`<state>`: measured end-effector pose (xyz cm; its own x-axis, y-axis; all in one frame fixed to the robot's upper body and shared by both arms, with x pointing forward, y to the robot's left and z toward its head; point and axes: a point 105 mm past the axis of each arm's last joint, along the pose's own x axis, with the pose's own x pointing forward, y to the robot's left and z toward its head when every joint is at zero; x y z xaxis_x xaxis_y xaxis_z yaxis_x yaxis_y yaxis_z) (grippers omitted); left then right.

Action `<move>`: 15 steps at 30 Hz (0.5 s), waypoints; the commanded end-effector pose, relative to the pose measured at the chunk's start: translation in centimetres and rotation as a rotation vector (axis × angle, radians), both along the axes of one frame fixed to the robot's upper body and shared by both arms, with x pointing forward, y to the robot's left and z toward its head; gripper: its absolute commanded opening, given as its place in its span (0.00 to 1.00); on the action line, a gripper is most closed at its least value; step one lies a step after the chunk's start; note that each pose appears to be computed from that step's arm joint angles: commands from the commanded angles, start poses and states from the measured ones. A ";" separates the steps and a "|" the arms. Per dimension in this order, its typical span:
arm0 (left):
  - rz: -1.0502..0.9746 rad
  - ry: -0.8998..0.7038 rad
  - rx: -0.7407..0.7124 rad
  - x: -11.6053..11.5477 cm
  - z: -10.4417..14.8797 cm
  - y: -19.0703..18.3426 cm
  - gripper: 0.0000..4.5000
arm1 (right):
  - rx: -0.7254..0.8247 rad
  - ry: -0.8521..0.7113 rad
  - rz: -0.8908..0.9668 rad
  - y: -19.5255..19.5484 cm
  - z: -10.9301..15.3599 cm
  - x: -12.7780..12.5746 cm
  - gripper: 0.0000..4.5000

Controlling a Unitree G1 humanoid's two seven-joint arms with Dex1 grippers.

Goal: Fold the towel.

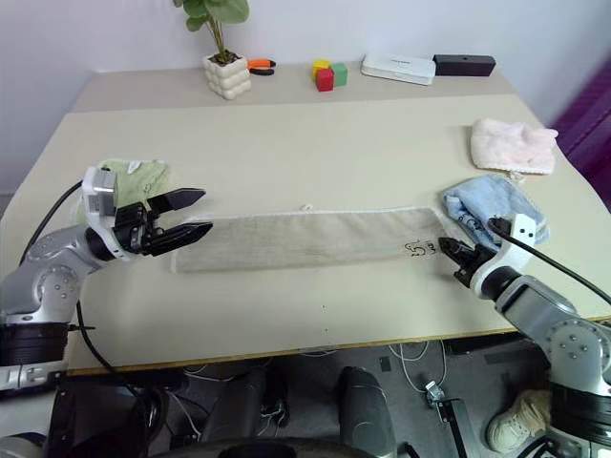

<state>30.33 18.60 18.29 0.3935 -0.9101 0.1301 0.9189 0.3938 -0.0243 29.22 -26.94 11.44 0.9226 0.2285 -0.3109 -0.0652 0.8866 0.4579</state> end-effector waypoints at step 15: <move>-0.029 -0.041 0.021 -1.2 1.1 0.7 1.00 | -0.353 -0.309 0.540 12.6 5.8 0.6 0.01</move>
<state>29.75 18.95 17.95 0.3819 -0.9178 0.1083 0.9240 0.3817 -0.0235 30.13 -15.39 16.75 0.7868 0.5816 -0.2067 -0.5820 0.8106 0.0653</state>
